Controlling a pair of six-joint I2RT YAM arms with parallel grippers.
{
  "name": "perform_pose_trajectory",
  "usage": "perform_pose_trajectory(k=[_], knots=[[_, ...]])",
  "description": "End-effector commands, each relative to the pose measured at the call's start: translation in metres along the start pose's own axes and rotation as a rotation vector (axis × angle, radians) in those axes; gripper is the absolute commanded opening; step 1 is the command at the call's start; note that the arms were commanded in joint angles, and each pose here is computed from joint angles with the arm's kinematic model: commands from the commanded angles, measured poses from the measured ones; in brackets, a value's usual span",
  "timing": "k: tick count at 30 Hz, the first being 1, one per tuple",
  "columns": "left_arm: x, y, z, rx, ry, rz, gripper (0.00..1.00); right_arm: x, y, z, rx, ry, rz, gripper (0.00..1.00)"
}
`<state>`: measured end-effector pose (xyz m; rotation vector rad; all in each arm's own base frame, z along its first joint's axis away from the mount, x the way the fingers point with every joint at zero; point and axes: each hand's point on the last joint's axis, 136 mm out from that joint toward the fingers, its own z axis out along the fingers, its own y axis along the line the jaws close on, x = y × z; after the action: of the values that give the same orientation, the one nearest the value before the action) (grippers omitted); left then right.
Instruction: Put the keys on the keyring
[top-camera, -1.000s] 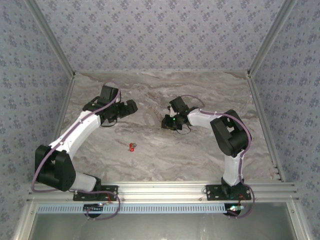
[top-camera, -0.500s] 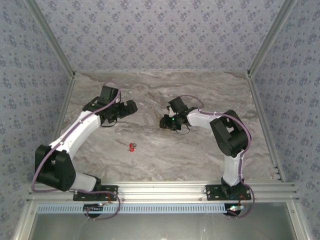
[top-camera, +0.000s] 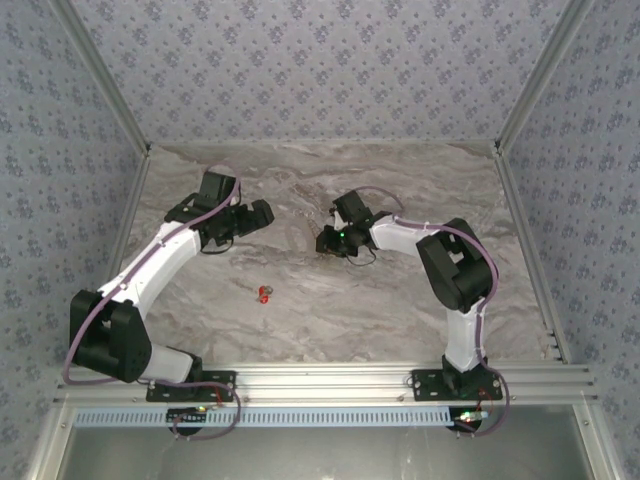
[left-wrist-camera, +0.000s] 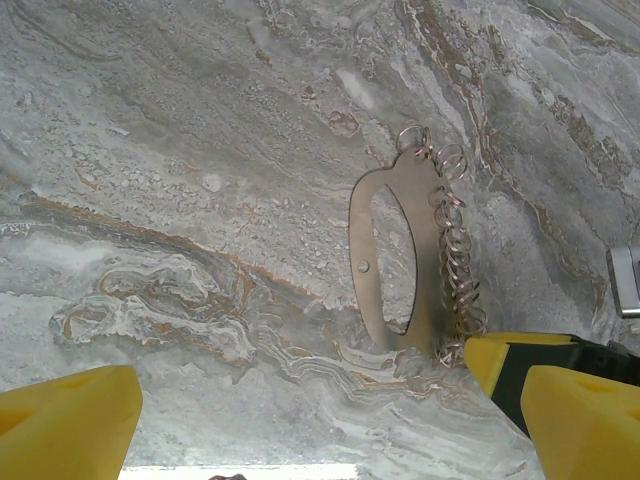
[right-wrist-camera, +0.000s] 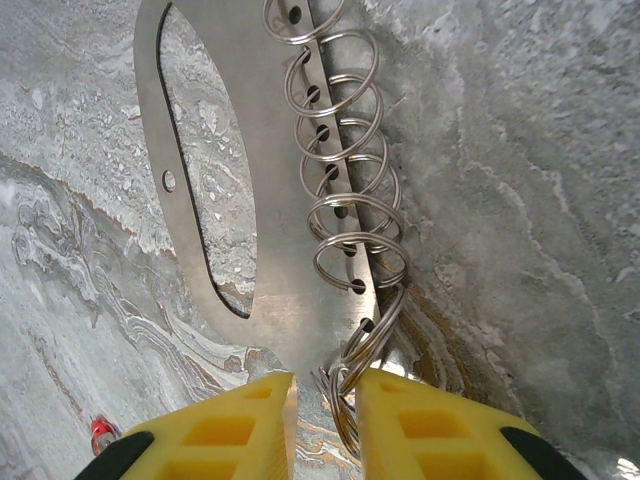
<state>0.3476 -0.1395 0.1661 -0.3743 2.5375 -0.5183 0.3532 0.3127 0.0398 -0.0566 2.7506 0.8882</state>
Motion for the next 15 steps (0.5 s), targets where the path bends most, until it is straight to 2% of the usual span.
perform_pose_trajectory(k=[1,8,15], knots=[[-0.002,-0.003,-0.007,0.026,-0.016,0.012,0.98,0.005,-0.001,0.008,0.014,0.021,-0.002,0.25],[-0.002,-0.003,-0.007,0.026,-0.017,0.011,0.98,0.016,-0.006,0.013,0.032,0.045,-0.009,0.27],[-0.002,-0.003,-0.008,0.026,-0.017,0.009,0.98,0.022,-0.010,0.014,0.057,0.061,-0.021,0.23]])
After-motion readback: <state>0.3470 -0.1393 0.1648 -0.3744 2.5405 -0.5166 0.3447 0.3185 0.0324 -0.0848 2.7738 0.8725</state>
